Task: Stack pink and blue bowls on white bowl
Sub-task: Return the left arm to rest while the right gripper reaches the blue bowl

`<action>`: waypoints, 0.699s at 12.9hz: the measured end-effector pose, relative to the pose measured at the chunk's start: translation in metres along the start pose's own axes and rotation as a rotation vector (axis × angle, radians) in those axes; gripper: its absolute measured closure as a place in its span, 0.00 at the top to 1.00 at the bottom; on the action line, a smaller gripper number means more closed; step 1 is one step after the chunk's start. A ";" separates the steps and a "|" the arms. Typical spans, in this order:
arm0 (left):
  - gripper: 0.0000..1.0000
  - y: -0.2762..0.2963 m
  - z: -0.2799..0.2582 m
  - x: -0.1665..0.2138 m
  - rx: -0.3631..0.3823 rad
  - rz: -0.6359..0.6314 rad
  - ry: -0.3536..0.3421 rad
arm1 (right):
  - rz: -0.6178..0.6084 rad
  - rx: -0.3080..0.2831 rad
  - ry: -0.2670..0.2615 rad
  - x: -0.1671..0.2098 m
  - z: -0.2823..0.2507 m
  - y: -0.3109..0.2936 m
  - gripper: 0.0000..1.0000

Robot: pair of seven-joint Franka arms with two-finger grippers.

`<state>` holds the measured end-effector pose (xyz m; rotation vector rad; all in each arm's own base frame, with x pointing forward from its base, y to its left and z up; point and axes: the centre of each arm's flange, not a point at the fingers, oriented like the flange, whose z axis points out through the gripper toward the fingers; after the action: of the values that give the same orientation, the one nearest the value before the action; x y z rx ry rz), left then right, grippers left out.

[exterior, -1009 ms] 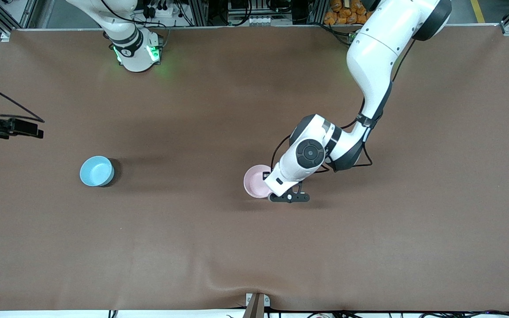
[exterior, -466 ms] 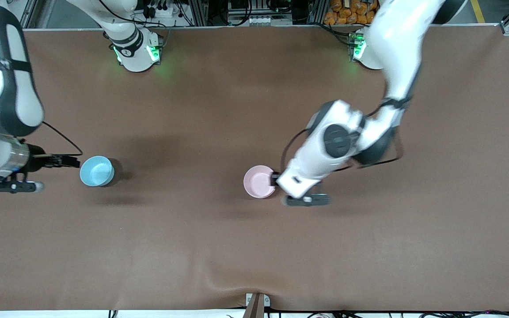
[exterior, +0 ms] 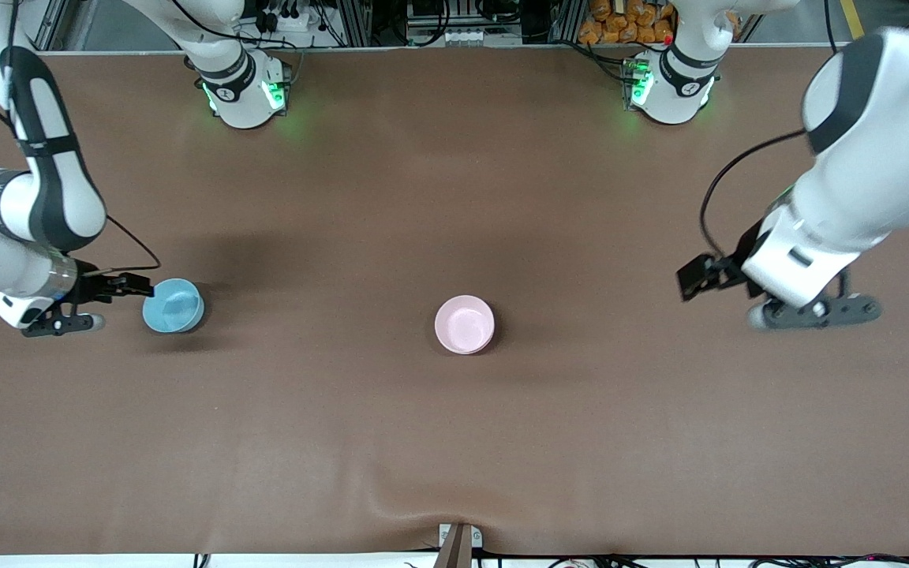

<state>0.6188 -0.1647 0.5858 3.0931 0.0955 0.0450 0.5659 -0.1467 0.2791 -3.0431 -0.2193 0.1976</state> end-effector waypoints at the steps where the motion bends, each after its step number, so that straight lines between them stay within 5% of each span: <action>1: 1.00 -0.008 -0.014 -0.009 0.010 0.003 -0.012 | -0.012 0.004 0.001 -0.004 0.006 0.013 0.88; 2: 1.00 -0.017 -0.028 -0.019 0.019 0.012 -0.023 | -0.017 0.007 0.002 -0.005 0.013 0.019 0.88; 5: 1.00 -0.042 -0.049 -0.040 0.037 -0.004 -0.031 | -0.021 0.014 0.001 0.000 0.032 0.018 0.62; 9: 1.00 -0.102 -0.048 -0.068 0.054 -0.040 -0.040 | -0.007 0.022 0.013 0.000 0.054 0.019 0.53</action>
<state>0.5438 -0.0652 0.6274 3.1431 0.1590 -0.0211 0.5612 -0.1612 0.2240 -3.0207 -0.2254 0.1791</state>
